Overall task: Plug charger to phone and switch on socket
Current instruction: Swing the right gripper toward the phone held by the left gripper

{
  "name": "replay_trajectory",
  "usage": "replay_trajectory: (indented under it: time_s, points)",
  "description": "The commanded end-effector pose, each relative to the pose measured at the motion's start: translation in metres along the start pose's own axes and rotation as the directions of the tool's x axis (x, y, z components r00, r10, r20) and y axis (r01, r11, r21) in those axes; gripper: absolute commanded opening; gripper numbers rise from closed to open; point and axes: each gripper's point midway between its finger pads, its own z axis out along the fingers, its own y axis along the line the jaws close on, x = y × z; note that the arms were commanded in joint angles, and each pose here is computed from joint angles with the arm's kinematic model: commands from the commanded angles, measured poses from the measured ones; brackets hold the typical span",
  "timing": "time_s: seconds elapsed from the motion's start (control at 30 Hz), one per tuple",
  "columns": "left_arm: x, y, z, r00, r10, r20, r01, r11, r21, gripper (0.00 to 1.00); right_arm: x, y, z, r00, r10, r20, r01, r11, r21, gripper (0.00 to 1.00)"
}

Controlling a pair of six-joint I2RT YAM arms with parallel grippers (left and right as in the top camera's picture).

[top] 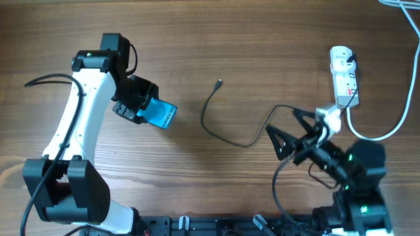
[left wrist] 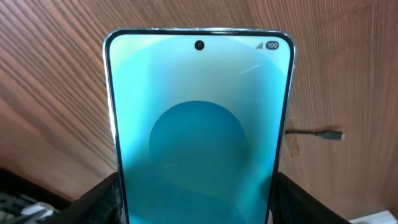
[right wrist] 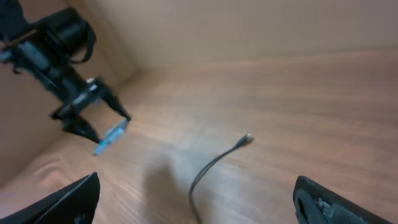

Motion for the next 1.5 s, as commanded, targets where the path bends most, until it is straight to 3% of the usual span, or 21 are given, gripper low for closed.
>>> replay_trajectory:
  time_s: [0.0,0.13,0.23,0.33,0.4,0.53,0.67,0.87,1.03,1.37,1.47]
  points:
    - [0.006,-0.011,-0.011,0.997,0.059,0.045,-0.061,0.997,0.040,0.04,-0.032,0.024,0.007,0.996,0.034,-0.078,-0.042,0.994,-0.101,1.00]
    - [0.013,-0.018,-0.009,0.995,0.087,0.051,-0.090,0.994,0.055,0.04,-0.039,0.026,0.024,0.962,0.141,-0.235,-0.174,0.977,-0.125,1.00]
    - [0.015,-0.020,-0.009,0.994,0.096,0.051,-0.099,0.993,0.058,0.04,-0.022,0.011,0.044,0.927,0.203,-0.314,-0.249,0.962,-0.113,1.00]
    - [0.014,-0.022,-0.009,0.997,0.064,0.053,-0.068,0.995,0.066,0.04,0.002,-0.004,0.066,0.823,0.389,-0.415,-0.448,0.892,-0.053,1.00]
    - [0.012,-0.029,-0.009,0.996,0.065,0.066,-0.071,0.993,0.095,0.04,0.022,-0.008,0.086,0.781,0.402,-0.479,-0.484,0.874,-0.056,0.89]
    - [0.012,-0.030,-0.009,0.997,-0.055,0.054,0.049,0.993,0.103,0.04,0.064,-0.006,0.125,0.679,0.482,-0.554,-0.550,0.834,0.050,0.81]
    - [0.023,-0.033,-0.007,0.997,-0.068,0.046,0.063,0.993,0.099,0.04,0.062,0.021,0.147,0.704,0.476,-0.528,-0.541,0.840,0.035,0.77]
    - [0.063,-0.045,0.002,0.999,-0.034,0.026,0.032,0.995,0.099,0.04,0.074,0.049,0.162,0.672,0.547,-0.499,-0.573,0.811,0.118,0.66]
    - [0.095,-0.046,0.009,0.998,-0.064,0.004,0.064,0.995,0.083,0.04,0.084,0.054,0.167,0.660,0.602,-0.449,-0.579,0.789,0.206,0.50]
    - [0.106,-0.053,0.010,1.000,-0.028,0.001,0.028,0.994,0.101,0.04,0.113,0.059,0.179,0.616,0.629,-0.474,-0.586,0.768,0.259,0.37]
    - [0.106,-0.053,0.010,1.000,-0.028,0.001,0.028,0.994,0.104,0.04,0.113,0.064,0.180,0.621,0.617,-0.484,-0.583,0.776,0.241,0.28]
